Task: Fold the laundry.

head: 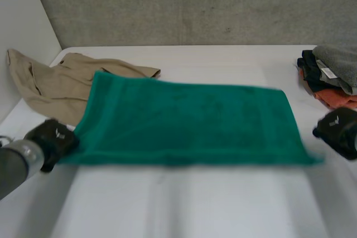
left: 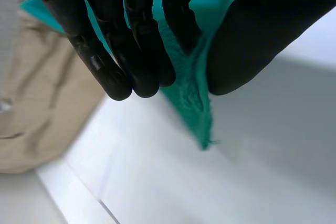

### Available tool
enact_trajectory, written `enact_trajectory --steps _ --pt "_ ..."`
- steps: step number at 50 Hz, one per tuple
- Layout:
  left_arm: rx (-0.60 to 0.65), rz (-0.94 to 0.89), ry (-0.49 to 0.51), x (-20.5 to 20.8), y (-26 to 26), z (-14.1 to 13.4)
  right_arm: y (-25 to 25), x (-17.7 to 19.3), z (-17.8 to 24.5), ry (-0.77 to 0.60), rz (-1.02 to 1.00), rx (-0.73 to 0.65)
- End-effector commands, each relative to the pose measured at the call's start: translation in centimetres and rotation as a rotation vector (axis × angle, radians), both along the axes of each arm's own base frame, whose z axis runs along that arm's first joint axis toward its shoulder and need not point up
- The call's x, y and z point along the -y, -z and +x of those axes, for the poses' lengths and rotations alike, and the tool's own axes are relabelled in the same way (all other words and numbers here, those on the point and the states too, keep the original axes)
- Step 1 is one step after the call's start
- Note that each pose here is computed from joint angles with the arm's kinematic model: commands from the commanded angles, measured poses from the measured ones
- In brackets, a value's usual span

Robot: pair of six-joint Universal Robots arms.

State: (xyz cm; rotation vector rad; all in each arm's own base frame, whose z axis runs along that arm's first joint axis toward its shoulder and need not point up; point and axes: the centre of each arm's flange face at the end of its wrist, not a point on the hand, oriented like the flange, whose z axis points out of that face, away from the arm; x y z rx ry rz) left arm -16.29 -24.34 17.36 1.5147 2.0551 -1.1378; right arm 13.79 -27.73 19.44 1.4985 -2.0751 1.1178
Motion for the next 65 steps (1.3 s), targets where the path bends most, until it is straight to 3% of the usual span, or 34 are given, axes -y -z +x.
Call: enact_trajectory --steps 1,9,16,27,34,40,48,65 --pt "-0.001 0.066 0.059 -1.2 -1.9 -0.1 -0.2 0.2 0.2 -0.025 -0.014 0.025" --pt "-0.171 -0.056 0.009 2.2 -3.7 -2.8 0.4 3.3 1.9 0.036 -0.135 0.164" --pt "-0.206 -0.06 -0.064 4.3 -3.2 -4.4 0.3 4.0 3.0 0.088 -0.179 0.275" --pt "-0.312 -0.174 -0.068 7.8 -5.0 -7.4 -0.7 0.2 4.4 0.162 -0.09 0.486" --pt "-0.343 -0.221 -0.143 10.9 -4.9 -8.4 -0.8 -3.3 5.0 0.208 0.008 0.544" --pt "-0.305 -0.184 -0.207 12.0 -3.9 -8.7 -0.5 -6.1 5.3 0.237 0.088 0.557" --pt "-0.293 -0.179 -0.222 13.3 -3.1 -8.9 0.5 -8.3 5.1 0.25 0.127 0.513" --pt "-0.284 -0.175 -0.254 14.3 -2.2 -8.1 3.9 -9.1 5.1 0.258 0.136 0.452"
